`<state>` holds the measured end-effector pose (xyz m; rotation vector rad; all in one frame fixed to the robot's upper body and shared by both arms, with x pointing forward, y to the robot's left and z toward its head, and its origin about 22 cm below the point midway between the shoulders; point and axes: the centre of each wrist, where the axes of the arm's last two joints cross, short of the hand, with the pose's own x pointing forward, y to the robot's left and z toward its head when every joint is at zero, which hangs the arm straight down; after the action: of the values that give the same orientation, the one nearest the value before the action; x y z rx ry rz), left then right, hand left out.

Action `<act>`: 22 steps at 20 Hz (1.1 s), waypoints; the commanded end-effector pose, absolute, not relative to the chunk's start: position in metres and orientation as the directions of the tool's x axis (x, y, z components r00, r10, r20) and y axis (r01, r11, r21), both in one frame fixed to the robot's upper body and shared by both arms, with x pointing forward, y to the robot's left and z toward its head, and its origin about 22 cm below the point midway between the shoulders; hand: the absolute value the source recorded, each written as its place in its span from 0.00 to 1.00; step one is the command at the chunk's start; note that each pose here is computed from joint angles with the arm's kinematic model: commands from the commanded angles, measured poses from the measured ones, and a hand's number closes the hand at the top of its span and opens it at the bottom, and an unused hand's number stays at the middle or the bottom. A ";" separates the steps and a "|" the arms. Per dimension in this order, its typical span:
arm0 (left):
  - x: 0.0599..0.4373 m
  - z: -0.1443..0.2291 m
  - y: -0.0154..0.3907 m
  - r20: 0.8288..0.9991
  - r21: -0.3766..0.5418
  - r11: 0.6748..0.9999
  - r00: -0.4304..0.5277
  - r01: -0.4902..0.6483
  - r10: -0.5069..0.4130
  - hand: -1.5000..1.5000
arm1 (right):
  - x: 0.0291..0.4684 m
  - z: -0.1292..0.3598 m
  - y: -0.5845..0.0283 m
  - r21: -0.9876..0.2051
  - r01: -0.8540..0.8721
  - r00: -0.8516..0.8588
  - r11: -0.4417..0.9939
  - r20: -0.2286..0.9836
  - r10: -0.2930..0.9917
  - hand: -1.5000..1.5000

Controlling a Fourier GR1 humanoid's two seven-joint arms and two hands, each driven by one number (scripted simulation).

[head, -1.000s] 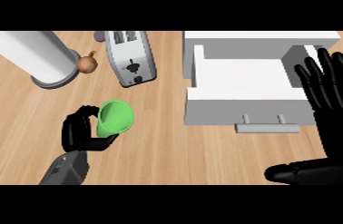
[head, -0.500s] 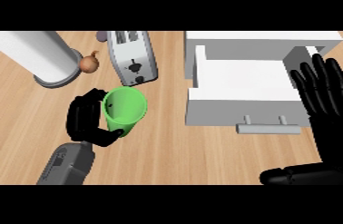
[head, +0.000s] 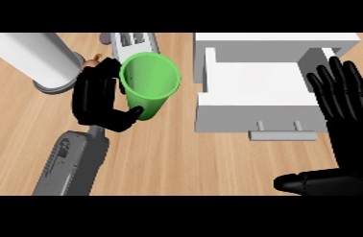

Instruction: Pick up the cup, place it into the drawer and close the drawer

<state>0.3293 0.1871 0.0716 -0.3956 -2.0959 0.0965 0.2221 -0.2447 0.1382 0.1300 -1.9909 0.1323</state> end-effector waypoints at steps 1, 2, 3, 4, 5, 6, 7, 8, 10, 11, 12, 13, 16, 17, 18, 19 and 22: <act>0.338 0.107 0.161 0.813 -0.205 0.945 -0.494 0.254 0.309 1.00 | 0.227 0.146 -0.237 -0.028 -0.148 -0.424 0.989 0.905 -0.038 0.00; 0.350 0.112 0.154 0.824 -0.195 0.947 -0.480 0.256 0.299 1.00 | 0.223 0.148 -0.231 -0.037 -0.157 -0.409 0.987 0.912 -0.031 0.00; 0.343 0.129 0.174 0.823 -0.189 0.947 -0.484 0.259 0.296 1.00 | 0.238 0.140 -0.241 -0.035 -0.143 -0.408 0.989 0.912 -0.026 0.00; 0.350 0.130 0.175 0.822 -0.174 0.950 -0.494 0.258 0.284 1.00 | 0.229 0.116 -0.246 -0.025 -0.146 -0.411 0.989 0.911 -0.038 0.00; 0.343 0.124 0.147 0.814 -0.181 0.950 -0.503 0.254 0.290 1.00 | 0.215 0.137 -0.250 -0.027 -0.164 -0.391 0.986 0.920 -0.039 0.00; 0.361 0.151 0.139 0.824 -0.171 0.955 -0.497 0.242 0.273 1.00 | 0.208 0.140 -0.245 -0.035 -0.174 -0.391 0.984 0.920 -0.036 0.00; 0.372 0.155 0.131 0.822 -0.157 0.959 -0.507 0.237 0.260 1.00 | 0.226 0.128 -0.253 -0.033 -0.162 -0.395 0.986 0.918 -0.034 0.00; 0.365 0.140 0.136 0.818 -0.129 0.962 -0.522 0.242 0.241 1.00 | 0.231 0.123 -0.257 -0.039 -0.158 -0.413 0.987 0.910 -0.030 0.00; 0.365 0.169 0.105 0.833 -0.125 0.961 -0.500 0.246 0.236 1.00 | 0.225 0.134 -0.265 -0.029 -0.149 -0.406 0.988 0.913 -0.034 0.00; 0.368 0.151 0.103 0.831 -0.109 0.964 -0.511 0.241 0.222 1.00 | 0.225 0.142 -0.267 -0.044 -0.156 -0.397 0.987 0.918 -0.022 0.00; 0.381 0.165 0.099 0.834 -0.105 0.967 -0.509 0.232 0.213 1.00 | 0.224 0.154 -0.246 -0.039 -0.139 -0.399 0.989 0.917 -0.020 0.00; 0.393 0.189 0.116 0.844 -0.115 0.966 -0.489 0.233 0.219 1.00 | 0.217 0.145 -0.246 -0.031 -0.151 -0.411 0.988 0.911 -0.034 0.00; 0.386 0.182 0.087 0.864 -0.098 0.960 -0.455 0.263 0.213 1.00 | 0.238 0.132 -0.251 -0.023 -0.141 -0.407 0.990 0.913 -0.037 0.00; 0.397 0.177 0.073 0.869 -0.070 0.965 -0.459 0.251 0.183 1.00 | 0.229 0.153 -0.243 -0.041 -0.168 -0.407 0.985 0.913 -0.032 0.00; 0.402 0.171 0.067 0.865 -0.054 0.970 -0.475 0.237 0.164 1.00 | 0.230 0.150 -0.246 -0.032 -0.178 -0.417 0.984 0.908 -0.046 0.00; 0.406 0.171 0.089 0.871 -0.064 0.965 -0.457 0.253 0.178 1.00 | 0.220 0.135 -0.272 -0.037 -0.157 -0.406 0.987 0.914 -0.031 0.00; 0.405 0.183 0.053 0.882 -0.032 0.971 -0.450 0.236 0.138 1.00 | 0.229 0.148 -0.243 -0.038 -0.152 -0.415 0.988 0.909 -0.029 0.00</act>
<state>0.3992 0.0744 0.1751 -0.2996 -2.0532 -0.0869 0.2268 -0.2517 0.1389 0.1353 -1.9902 0.1313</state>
